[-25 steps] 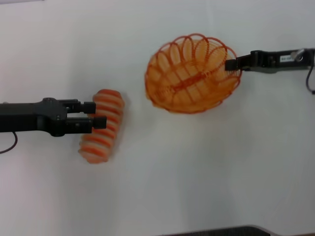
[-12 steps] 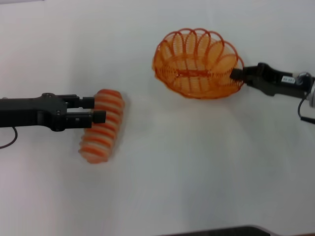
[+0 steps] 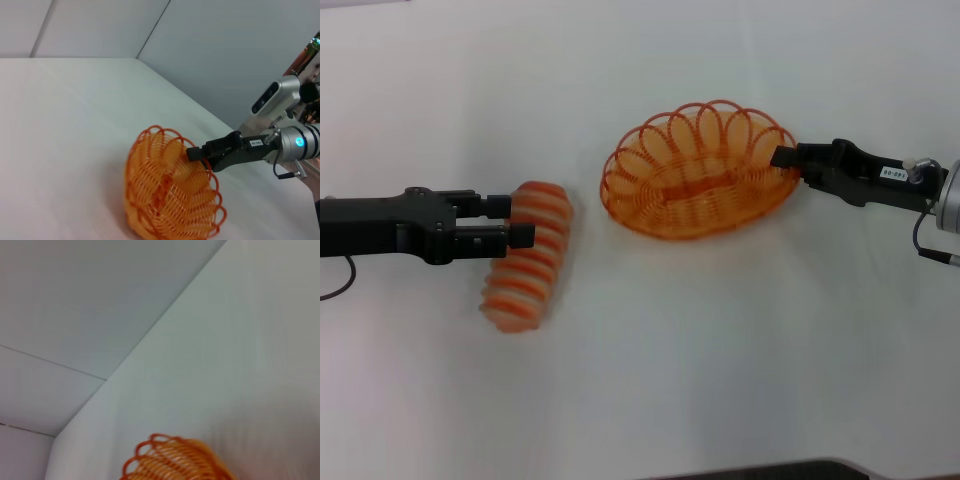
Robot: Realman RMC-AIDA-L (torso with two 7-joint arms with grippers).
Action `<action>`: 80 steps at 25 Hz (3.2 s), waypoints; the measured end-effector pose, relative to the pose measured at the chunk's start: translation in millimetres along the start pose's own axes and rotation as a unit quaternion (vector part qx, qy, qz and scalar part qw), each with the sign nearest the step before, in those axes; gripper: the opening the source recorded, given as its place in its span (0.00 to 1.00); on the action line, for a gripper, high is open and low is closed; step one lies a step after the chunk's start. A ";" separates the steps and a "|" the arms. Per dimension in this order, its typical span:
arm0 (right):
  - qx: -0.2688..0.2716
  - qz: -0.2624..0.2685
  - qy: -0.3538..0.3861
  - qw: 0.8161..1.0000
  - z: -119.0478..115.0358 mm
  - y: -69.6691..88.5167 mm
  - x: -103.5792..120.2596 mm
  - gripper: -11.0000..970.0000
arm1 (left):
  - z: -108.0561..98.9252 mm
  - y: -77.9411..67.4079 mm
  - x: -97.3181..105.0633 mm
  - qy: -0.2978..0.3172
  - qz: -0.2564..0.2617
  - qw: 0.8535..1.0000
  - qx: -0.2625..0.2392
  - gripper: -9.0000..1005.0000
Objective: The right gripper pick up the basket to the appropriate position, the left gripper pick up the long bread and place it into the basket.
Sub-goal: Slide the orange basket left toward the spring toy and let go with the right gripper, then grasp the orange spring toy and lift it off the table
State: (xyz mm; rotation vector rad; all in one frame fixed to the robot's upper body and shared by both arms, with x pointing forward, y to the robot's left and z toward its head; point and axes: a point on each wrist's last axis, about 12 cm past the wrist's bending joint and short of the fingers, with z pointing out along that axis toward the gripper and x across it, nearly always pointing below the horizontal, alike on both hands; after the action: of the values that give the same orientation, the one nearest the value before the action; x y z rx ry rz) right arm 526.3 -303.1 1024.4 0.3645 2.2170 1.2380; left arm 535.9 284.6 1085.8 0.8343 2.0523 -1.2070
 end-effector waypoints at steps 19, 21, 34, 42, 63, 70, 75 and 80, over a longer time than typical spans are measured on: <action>-0.031 0.010 0.003 0.999 -15.9 -2.3 9.7 0.63 | 0.0 0.7 0.1 0.000 0.000 1.000 -0.003 0.72; -0.027 0.002 -0.013 1.000 -21.6 -5.6 6.4 0.63 | -0.1 0.8 0.1 0.000 0.000 1.000 -0.003 0.72; -0.127 -0.272 -0.142 0.943 -67.9 21.1 -30.9 0.63 | 0.5 0.6 0.3 0.000 -0.001 1.000 -0.003 0.72; -0.223 -0.395 0.021 0.891 -80.5 58.9 -52.8 0.62 | 1.8 0.2 0.8 -0.002 -0.005 1.000 -0.002 0.72; -0.142 -0.423 0.124 0.886 -62.6 47.1 -46.4 0.62 | -4.3 0.4 -47.6 0.082 -0.108 0.987 -0.087 0.72; -0.131 -0.430 0.117 0.886 -59.0 45.1 -46.8 0.62 | 21.3 -16.9 -73.2 0.174 -0.128 0.963 -0.160 0.72; -0.124 -0.430 0.113 0.887 -56.4 43.6 -46.5 0.62 | 44.8 -20.7 -80.9 0.209 -0.130 0.949 -0.200 0.72; -0.121 -0.429 0.112 0.888 -56.4 42.7 -46.3 0.62 | 57.1 -20.5 -82.2 0.222 -0.130 0.940 -0.226 0.72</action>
State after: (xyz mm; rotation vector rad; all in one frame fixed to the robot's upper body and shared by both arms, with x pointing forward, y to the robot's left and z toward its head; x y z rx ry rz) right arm 528.1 -341.8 1099.5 -0.8208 1.9711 1.0350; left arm 581.4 208.1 1135.9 0.6642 2.7365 -0.6488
